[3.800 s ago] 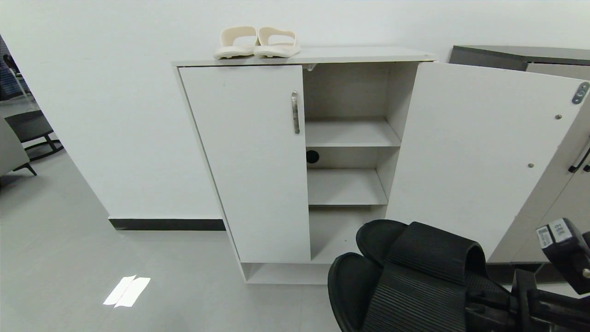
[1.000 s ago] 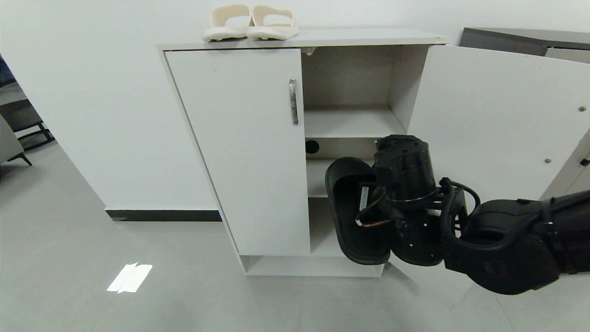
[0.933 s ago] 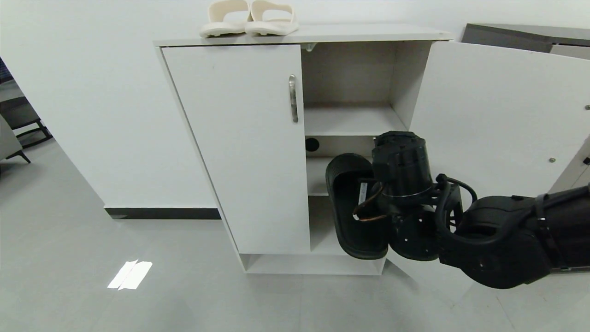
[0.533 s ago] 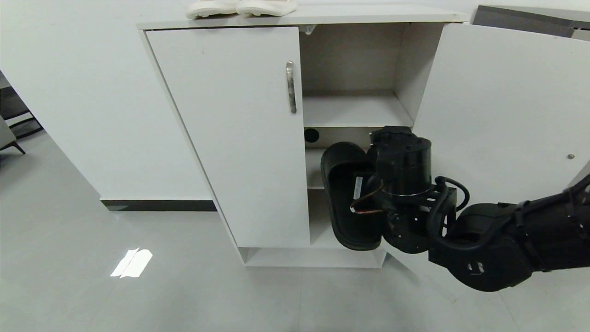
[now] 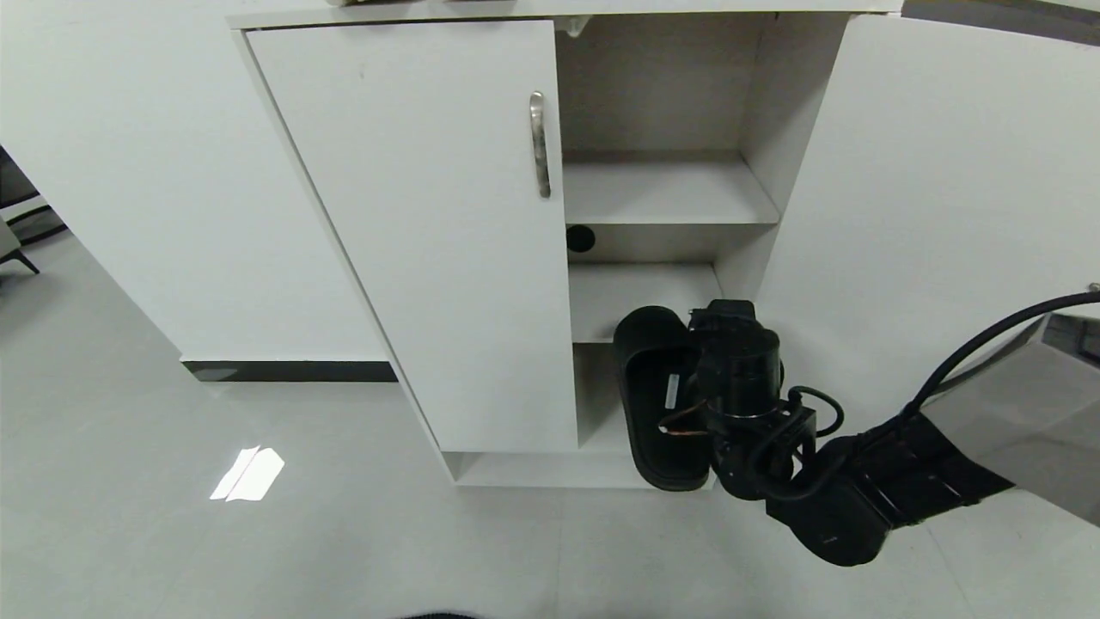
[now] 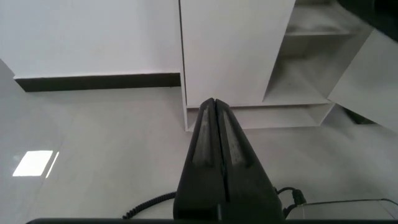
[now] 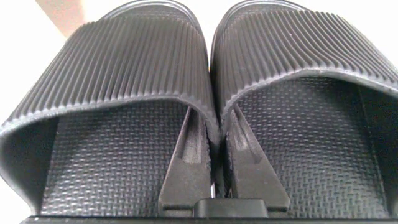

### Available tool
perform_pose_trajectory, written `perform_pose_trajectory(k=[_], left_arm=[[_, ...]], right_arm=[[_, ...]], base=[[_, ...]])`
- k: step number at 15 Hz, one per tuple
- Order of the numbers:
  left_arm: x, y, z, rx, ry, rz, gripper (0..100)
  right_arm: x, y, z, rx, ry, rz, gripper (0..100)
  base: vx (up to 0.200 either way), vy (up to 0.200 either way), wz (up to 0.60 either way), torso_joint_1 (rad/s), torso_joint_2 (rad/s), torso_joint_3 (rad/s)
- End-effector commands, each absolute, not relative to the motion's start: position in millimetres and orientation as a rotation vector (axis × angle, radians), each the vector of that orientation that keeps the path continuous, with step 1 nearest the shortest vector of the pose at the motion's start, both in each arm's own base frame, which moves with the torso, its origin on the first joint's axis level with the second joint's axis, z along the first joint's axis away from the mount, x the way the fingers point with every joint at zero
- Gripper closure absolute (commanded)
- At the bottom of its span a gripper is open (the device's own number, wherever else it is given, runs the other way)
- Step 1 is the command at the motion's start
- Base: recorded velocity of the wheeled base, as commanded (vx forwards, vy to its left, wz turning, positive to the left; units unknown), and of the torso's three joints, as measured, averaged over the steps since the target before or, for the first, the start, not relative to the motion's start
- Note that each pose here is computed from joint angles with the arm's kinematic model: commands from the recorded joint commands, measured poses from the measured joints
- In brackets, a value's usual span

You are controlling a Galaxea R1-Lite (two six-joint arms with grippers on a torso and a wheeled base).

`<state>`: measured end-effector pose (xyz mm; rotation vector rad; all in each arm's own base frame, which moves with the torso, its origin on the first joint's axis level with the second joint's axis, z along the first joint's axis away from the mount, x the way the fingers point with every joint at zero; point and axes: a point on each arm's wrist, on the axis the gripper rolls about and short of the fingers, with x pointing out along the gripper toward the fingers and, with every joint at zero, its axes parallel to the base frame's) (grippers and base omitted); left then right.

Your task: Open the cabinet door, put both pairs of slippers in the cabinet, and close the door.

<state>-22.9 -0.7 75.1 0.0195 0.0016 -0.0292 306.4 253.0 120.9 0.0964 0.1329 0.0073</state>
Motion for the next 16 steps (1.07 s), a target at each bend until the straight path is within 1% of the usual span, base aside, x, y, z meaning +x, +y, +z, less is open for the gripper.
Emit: perform_pose_trajectory(k=[1, 10, 11, 13, 14, 16], left_arm=[[-22.8, -0.7, 75.2, 0.020, 0.003, -0.029, 100], [-22.8, -0.7, 75.2, 0.023, 0.003, -0.029, 100], [-22.8, -0.7, 75.2, 0.021, 0.003, -0.029, 100], [-22.8, -0.7, 75.2, 0.021, 0.003, -0.029, 100], [-22.8, -0.6, 75.2, 0.020, 0.003, -0.031, 100], [-22.8, -0.7, 75.2, 0.020, 0.003, -0.029, 100]], right_arm=[[310.6, 256.0, 106.8, 0.082, 0.149, 0.006, 100], [305.2, 261.9, 114.7, 0.089, 0.072, 0.036, 100], [304.3, 261.6, 113.9, 0.094, 0.069, 0.058, 100], [300.9, 260.8, 114.9, 0.123, 0.031, 0.155, 100], [300.9, 261.0, 117.9, 0.119, 0.006, 0.164, 100], [300.6, 264.0, 122.7, 0.100, -0.020, 0.170, 100]], base=[[0.000, 0.000, 0.00, 0.002, 0.00, -0.198], [0.000, 0.000, 0.00, 0.000, 0.00, -0.193], [0.000, 0.000, 0.00, 0.002, 0.00, -0.110], [0.000, 0.000, 0.00, 0.000, 0.00, 0.000], [0.000, 0.000, 0.00, 0.000, 0.00, 0.000], [0.000, -0.200, 0.00, 0.005, 0.00, -0.007]])
